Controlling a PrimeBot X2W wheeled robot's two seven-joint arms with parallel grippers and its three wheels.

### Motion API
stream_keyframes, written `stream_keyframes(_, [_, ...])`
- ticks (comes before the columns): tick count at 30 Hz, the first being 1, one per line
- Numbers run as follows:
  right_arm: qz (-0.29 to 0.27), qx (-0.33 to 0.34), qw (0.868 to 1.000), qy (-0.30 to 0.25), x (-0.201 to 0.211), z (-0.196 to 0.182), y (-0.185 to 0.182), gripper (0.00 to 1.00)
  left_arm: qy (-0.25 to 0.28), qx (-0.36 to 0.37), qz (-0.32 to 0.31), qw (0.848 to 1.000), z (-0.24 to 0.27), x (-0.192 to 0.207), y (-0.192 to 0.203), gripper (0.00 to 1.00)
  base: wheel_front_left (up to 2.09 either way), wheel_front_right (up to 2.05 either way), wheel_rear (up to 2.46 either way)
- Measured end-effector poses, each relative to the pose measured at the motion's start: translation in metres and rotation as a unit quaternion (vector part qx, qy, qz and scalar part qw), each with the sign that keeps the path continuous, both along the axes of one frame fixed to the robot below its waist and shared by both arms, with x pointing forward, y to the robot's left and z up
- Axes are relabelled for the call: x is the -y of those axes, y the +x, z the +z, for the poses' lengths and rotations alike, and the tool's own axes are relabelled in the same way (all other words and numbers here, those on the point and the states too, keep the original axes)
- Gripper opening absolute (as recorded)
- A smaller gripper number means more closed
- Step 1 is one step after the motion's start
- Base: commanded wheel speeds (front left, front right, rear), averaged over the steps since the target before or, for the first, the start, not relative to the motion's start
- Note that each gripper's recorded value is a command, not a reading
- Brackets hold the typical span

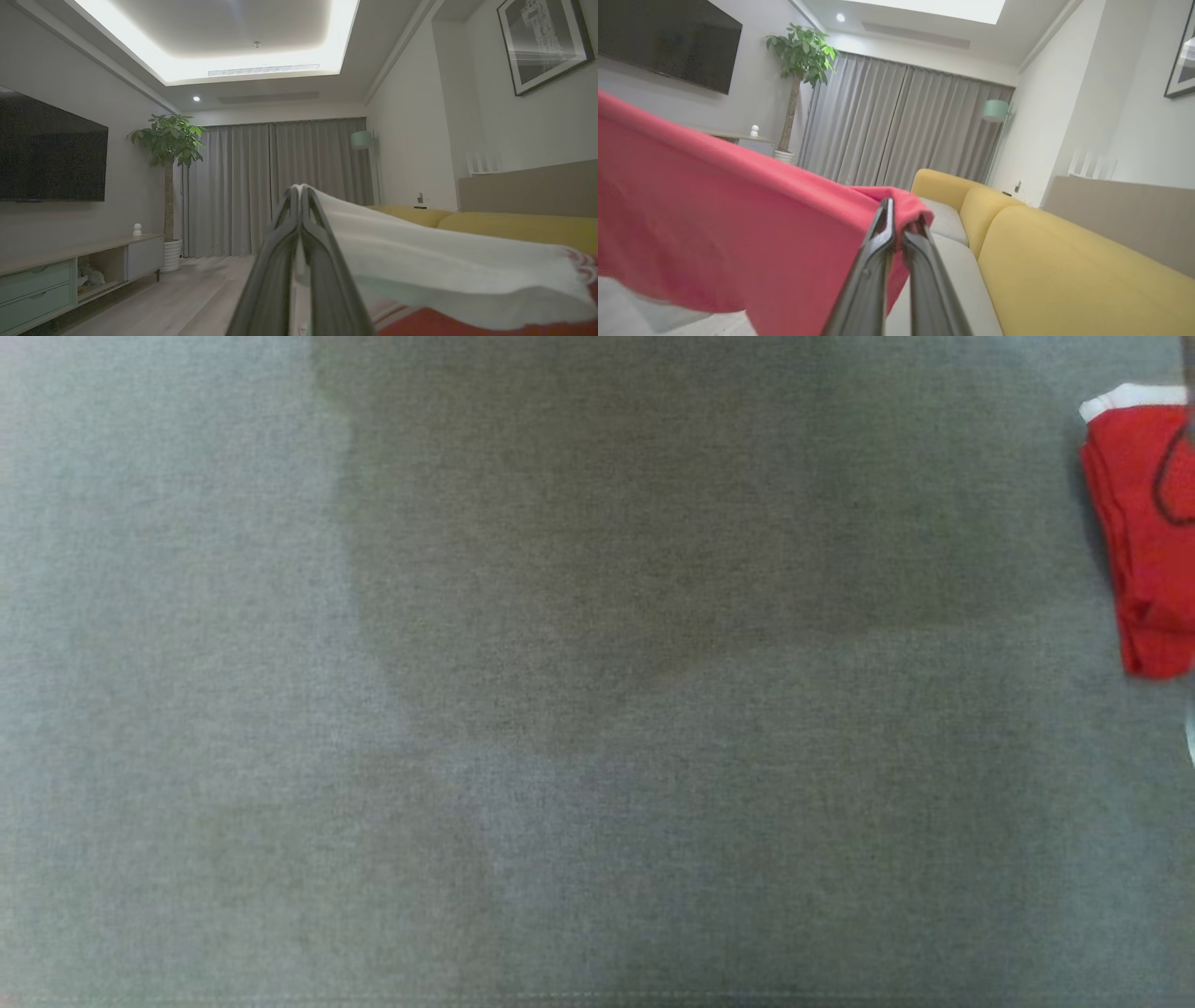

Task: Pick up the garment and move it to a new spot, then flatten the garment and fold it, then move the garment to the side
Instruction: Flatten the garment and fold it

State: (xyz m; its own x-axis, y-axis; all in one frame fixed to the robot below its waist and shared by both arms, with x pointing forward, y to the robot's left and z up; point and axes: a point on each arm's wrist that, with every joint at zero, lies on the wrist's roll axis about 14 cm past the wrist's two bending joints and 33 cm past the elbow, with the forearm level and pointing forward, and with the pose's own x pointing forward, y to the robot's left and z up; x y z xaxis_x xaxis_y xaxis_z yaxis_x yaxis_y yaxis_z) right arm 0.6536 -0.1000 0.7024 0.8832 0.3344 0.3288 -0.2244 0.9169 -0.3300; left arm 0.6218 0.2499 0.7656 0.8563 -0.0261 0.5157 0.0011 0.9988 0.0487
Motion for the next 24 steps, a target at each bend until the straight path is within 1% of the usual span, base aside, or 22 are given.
stream_keyframes(2, [-0.006,-0.016,1.0,0.0,0.003,-0.011,0.002,0.0,0.005,-0.016,-0.005,1.0,-0.011,0.005,0.002,0.0,0.0,0.0,0.0])
stream_keyframes(4, [-0.01,-0.041,0.999,-0.001,0.005,-0.031,0.001,0.0,0.01,-0.038,-0.009,0.999,-0.027,0.008,0.001,0.0,0.0,0.0,0.0])
stream_keyframes(7, [-0.013,-0.104,0.994,-0.018,0.007,-0.084,-0.008,0.0,0.023,-0.086,-0.014,0.996,-0.069,0.012,-0.006,0.0,0.0,0.0,0.0])
stream_keyframes(9, [-0.016,-0.151,0.988,-0.025,0.01,-0.123,-0.02,0.0,0.032,-0.122,-0.015,0.992,-0.104,0.013,-0.017,0.0,0.0,0.0,0.0])
stream_keyframes(12, [-0.018,-0.21,0.977,-0.037,0.013,-0.171,-0.043,0.0,0.047,-0.179,-0.024,0.983,-0.159,0.015,-0.043,0.0,0.0,0.0,0.0])
stream_keyframes(17, [-0.015,-0.283,0.957,-0.059,0.017,-0.223,-0.086,0.0,0.057,-0.263,-0.031,0.963,-0.237,0.015,-0.103,0.0,0.0,0.0,0.0])
stream_keyframes(21, [-0.016,-0.34,0.938,-0.072,0.018,-0.252,-0.121,0.0,0.069,-0.301,-0.044,0.95,-0.269,0.021,-0.148,0.0,0.0,0.0,0.0])
stream_keyframes(24, [-0.014,-0.364,0.927,-0.092,0.02,-0.262,-0.141,0.0,0.097,-0.322,-0.056,0.94,-0.282,0.023,-0.175,0.0,0.0,0.0,0.0])
